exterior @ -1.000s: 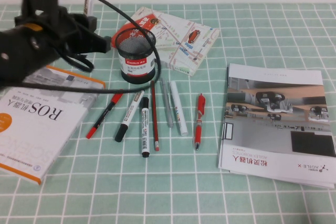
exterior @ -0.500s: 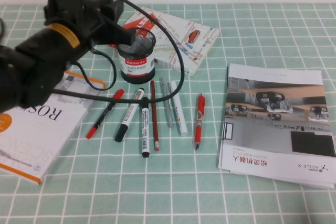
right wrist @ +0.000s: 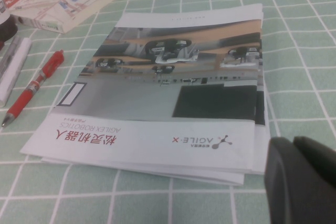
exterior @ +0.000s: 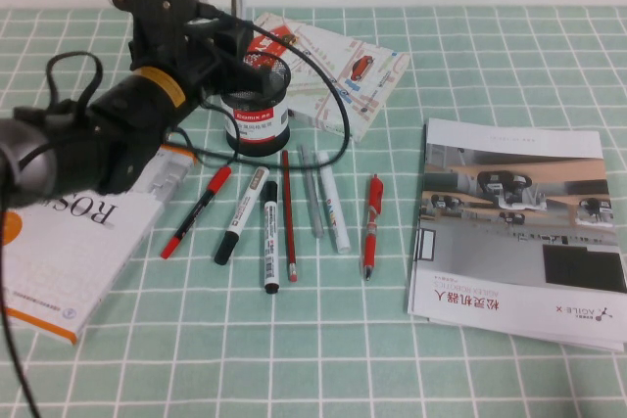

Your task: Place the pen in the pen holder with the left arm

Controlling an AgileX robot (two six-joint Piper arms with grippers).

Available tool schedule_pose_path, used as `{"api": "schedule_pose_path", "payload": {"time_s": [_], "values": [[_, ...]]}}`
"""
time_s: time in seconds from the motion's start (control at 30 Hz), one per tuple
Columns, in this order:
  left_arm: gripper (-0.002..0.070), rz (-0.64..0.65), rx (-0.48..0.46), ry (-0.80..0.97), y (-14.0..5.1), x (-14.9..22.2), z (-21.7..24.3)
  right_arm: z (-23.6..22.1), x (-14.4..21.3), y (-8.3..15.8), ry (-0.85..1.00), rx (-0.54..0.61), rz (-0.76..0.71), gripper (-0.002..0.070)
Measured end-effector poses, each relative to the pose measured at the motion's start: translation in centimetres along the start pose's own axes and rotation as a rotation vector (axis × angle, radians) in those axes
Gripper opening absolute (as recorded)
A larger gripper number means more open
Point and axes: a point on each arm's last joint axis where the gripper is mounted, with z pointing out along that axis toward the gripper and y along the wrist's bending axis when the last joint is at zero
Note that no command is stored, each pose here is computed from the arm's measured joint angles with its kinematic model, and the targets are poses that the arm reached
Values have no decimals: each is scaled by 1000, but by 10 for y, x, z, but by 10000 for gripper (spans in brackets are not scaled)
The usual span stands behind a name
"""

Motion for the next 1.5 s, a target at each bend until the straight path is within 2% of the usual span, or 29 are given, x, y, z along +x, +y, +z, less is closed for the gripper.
{"api": "schedule_pose_path", "payload": {"time_s": [0.17, 0.67, 1.1, 1.23, 1.33, 1.43, 1.5], "values": [[109, -27, -18, 0, 11, 11, 23, 0, 0, 0, 0, 0, 0, -20], [112, -43, -19, 39, 14, 35, 36, 0, 0, 0, 0, 0, 0, -20], [197, -41, -23, 55, 15, 36, 36, 0, 0, 0, 0, 0, 0, -20], [259, -40, -42, 112, 17, 39, 35, 0, 0, 0, 0, 0, 0, -20], [274, -34, -74, 186, 18, 30, 28, 0, 0, 0, 0, 0, 0, -20], [233, -26, -118, 264, 19, 8, 14, 0, 0, 0, 0, 0, 0, -20], [137, -22, -142, 285, 18, -12, -2, 0, 0, 0, 0, 0, 0, -20]]}}
